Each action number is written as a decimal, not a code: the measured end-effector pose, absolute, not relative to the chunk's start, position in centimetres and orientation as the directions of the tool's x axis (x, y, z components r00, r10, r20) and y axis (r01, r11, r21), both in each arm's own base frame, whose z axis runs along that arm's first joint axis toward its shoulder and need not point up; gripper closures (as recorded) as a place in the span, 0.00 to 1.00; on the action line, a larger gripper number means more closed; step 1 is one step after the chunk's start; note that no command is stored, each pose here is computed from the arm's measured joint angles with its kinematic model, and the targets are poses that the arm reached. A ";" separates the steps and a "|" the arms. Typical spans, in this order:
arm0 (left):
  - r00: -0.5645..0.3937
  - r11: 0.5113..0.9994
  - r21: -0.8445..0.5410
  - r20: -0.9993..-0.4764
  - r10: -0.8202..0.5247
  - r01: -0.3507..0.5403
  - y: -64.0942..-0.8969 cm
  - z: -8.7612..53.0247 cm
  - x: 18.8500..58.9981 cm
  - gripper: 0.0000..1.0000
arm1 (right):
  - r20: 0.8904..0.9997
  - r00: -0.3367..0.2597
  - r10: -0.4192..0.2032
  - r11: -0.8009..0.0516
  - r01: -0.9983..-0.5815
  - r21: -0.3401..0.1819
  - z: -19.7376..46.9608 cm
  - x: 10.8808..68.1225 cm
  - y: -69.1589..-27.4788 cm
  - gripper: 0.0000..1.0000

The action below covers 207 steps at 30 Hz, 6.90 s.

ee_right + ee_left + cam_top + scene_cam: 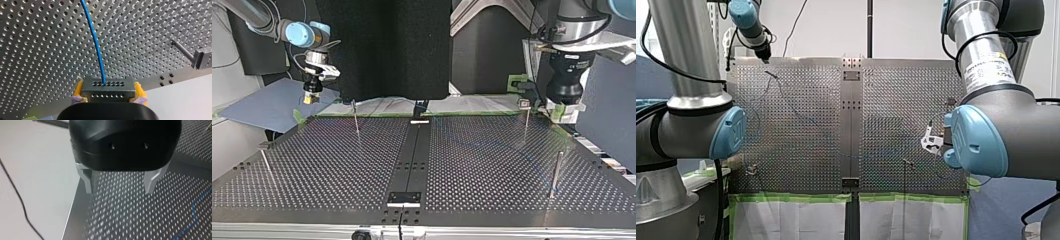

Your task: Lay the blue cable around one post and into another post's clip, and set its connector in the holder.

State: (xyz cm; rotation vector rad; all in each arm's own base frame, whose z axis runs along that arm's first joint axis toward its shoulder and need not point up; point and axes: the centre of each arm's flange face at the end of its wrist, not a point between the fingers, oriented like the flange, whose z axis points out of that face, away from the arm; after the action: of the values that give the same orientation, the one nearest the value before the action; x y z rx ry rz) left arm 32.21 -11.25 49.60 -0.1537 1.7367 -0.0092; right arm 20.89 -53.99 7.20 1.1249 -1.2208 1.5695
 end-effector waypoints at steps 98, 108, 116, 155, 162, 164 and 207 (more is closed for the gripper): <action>-0.349 0.905 -0.042 -0.929 0.120 0.424 -38.2 11.1 27.5 0.01 | 0.982 -0.172 -0.081 -0.123 -0.976 -0.181 -2.5 20.3 -47.7 1.00; -0.327 0.893 -0.048 -0.938 0.114 0.448 -40.8 8.4 25.6 0.01 | 0.984 -0.167 -0.063 -0.125 -0.977 -0.174 -2.6 20.3 -48.1 1.00; -0.306 0.870 -0.054 -0.945 0.114 0.490 -43.0 5.9 24.4 0.01 | 0.985 -0.172 -0.030 -0.141 -0.974 -0.175 -2.1 20.6 -49.2 1.00; -0.141 0.913 -0.111 -0.988 -0.060 0.393 -52.6 -2.2 32.3 0.01 | 0.988 -0.154 -0.023 -0.180 -0.971 -0.156 -2.0 22.3 -49.4 1.00; -0.131 0.917 -0.118 -0.989 -0.072 0.381 -53.5 -3.3 34.1 0.01 | 0.989 -0.146 -0.033 -0.184 -0.972 -0.149 -2.2 22.5 -49.2 1.00; -0.120 0.918 -0.124 -0.989 -0.084 0.378 -54.0 -2.9 34.9 0.01 | 0.989 -0.143 -0.036 -0.185 -0.972 -0.147 -2.2 22.5 -49.1 1.00; -0.103 0.953 -0.067 -0.994 -0.038 0.296 -55.5 -1.5 37.6 0.01 | 0.993 -0.111 -0.050 -0.148 -0.982 -0.118 -2.3 21.9 -49.6 1.00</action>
State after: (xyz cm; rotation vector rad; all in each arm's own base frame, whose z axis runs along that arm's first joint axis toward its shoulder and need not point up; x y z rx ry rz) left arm 37.63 -55.51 -1.47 0.1991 1.6535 -0.2847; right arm 21.89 -49.58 -2.32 1.2958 -1.2505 1.3876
